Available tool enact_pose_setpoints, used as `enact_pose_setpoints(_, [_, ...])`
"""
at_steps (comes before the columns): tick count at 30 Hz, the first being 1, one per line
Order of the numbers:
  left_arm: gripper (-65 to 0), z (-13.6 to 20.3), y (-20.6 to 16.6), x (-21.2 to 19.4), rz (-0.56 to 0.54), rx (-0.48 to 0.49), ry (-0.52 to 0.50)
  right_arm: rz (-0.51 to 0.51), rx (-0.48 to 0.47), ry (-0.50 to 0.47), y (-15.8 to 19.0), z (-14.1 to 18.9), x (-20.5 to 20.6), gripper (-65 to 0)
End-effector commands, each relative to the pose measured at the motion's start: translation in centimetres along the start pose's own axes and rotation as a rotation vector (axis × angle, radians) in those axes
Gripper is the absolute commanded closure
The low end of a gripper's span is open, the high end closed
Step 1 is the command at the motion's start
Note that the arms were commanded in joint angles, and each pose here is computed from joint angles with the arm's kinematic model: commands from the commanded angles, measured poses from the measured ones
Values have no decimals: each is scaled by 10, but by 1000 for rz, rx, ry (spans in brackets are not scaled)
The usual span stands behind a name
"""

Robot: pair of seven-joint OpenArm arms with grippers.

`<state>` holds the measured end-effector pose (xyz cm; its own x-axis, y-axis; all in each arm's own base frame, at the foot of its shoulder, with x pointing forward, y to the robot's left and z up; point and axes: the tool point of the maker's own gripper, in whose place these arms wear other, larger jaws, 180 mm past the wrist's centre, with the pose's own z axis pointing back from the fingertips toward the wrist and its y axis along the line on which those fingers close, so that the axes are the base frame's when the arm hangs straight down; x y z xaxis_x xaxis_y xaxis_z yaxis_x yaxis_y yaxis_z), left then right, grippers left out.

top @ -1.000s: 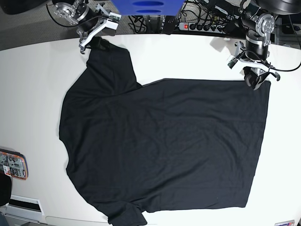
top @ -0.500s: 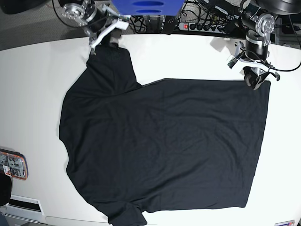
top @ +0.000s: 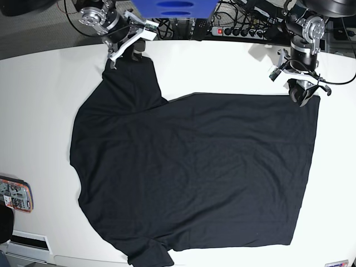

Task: Fold the T-shirt properly
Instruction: 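Grasp the sleeve tip near the right gripper with the right gripper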

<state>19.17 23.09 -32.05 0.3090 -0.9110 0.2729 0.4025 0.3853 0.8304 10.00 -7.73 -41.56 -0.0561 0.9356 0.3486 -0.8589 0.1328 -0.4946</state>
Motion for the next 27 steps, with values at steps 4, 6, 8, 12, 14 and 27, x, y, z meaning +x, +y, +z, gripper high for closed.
enact_pose_setpoints(4, [-151,1,10,4,-10,34,-19,6,-8,-8,-2,1,6,-238])
enact_pose_setpoints(6, [-151,1,10,4,-10,34,-19,12,-19,25,-7,-2,0,-238])
enact_pose_setpoints(8, [-151,1,10,4,-10,34,-19,15,-26,61,-10,-4,-8,-238])
enact_pose_setpoints(12, [-151,1,10,4,-10,34,-19,32,-80,77,-34,-11,-11,-237])
enact_pose_setpoints(14, [-151,1,10,4,-10,34,-19,33,-86,77,-36,-12,-11,-237])
enact_pose_setpoints(27, [-151,1,10,4,-10,34,-19,32,-78,86,-33,-13,-14,0])
